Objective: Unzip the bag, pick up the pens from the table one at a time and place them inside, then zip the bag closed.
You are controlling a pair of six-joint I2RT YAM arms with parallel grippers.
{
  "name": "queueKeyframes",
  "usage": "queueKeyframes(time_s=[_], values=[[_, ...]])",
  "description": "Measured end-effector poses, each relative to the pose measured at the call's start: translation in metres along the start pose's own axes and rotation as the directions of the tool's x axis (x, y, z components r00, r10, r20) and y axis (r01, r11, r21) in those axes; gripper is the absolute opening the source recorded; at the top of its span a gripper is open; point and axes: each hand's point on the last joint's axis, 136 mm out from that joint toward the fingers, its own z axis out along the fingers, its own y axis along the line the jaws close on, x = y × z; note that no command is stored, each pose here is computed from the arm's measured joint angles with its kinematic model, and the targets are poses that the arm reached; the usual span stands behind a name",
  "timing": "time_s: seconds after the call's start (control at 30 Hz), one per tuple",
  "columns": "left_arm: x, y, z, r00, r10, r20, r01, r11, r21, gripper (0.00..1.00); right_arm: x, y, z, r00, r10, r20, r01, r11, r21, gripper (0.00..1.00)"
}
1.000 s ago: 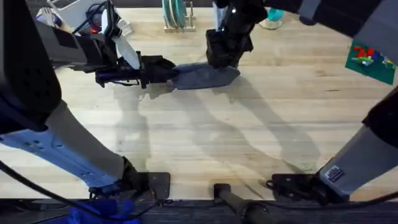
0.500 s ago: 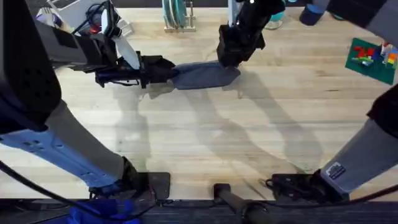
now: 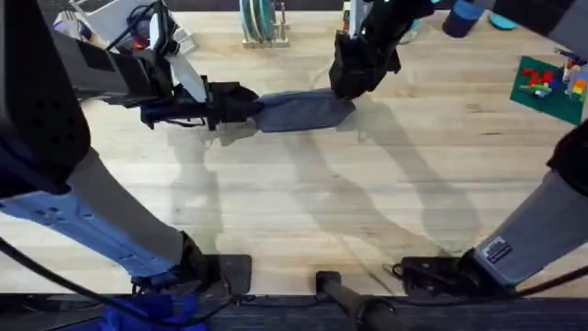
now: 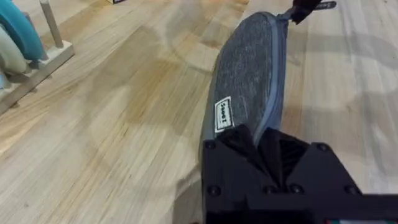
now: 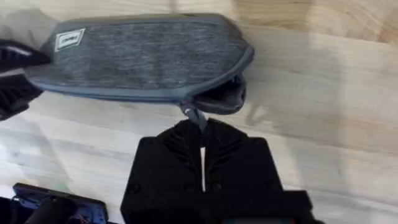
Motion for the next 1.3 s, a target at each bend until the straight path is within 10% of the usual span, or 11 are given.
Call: queueKeyframes(time_s=[1.3], values=[[-0.001,-0.004,0.005,1.0,0.0,-0.001,0.0,1.0,0.018,0.041,0.001,-0.056,0.005,0.981,0.189,-0.052,-0.194,0.973,-0.124,0.034]])
